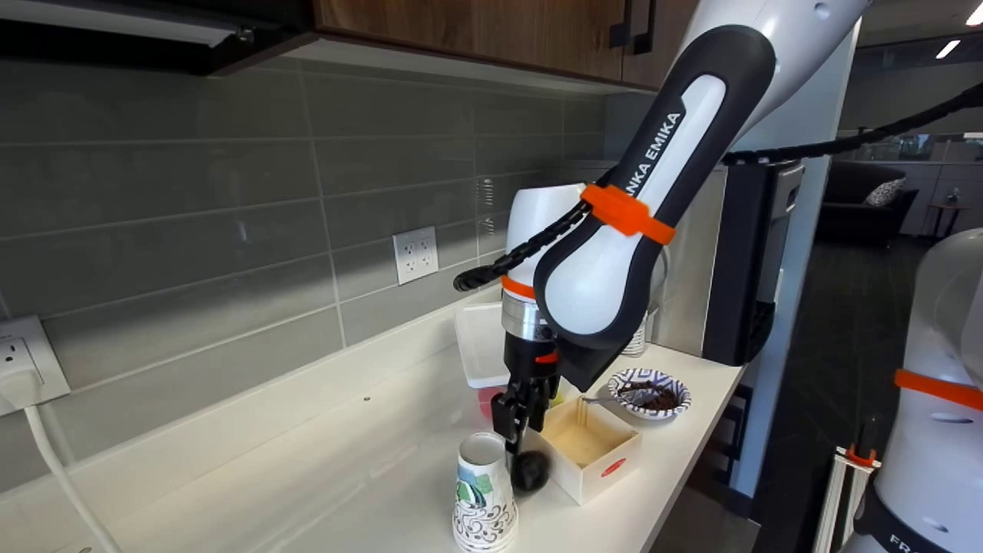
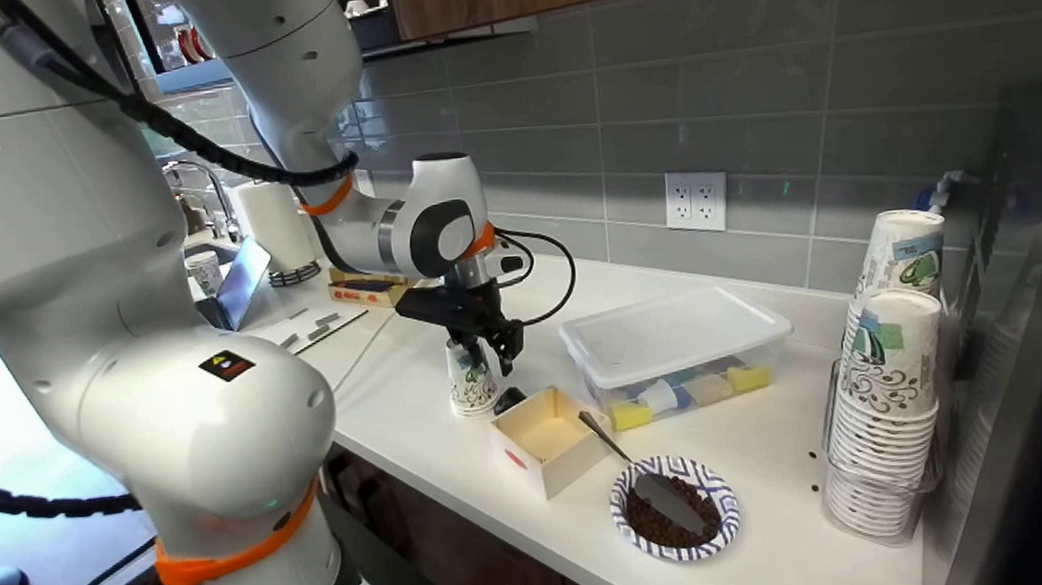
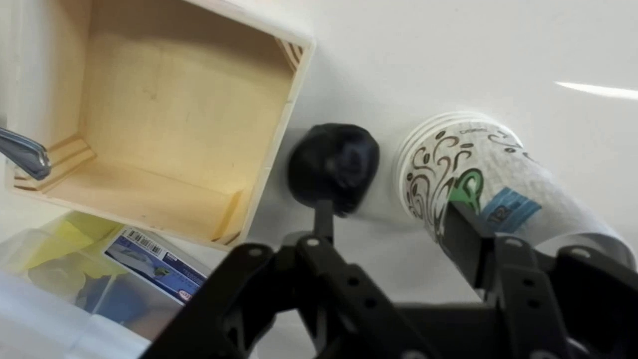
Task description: Move the black object to the counter
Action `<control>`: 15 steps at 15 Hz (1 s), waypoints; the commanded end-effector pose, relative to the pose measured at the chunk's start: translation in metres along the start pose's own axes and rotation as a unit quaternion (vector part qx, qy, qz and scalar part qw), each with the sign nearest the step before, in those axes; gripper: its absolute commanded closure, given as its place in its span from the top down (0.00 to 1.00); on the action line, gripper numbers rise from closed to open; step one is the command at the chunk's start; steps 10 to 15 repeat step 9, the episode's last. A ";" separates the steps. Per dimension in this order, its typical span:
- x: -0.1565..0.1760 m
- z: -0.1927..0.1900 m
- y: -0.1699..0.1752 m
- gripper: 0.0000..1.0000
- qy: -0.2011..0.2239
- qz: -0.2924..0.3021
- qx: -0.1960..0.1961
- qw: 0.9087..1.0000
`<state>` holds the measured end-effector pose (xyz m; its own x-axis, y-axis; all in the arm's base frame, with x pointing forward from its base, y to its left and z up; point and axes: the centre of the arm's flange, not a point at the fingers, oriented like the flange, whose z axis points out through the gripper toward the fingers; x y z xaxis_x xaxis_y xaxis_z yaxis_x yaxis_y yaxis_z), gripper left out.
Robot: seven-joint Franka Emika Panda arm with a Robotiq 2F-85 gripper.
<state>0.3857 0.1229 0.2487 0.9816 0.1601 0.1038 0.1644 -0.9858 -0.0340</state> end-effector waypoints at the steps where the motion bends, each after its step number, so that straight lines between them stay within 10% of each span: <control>1: -0.016 0.005 0.001 0.92 0.008 0.000 -0.014 1.000; 15: -0.019 0.011 0.001 1.00 -0.003 -0.011 -0.021 1.000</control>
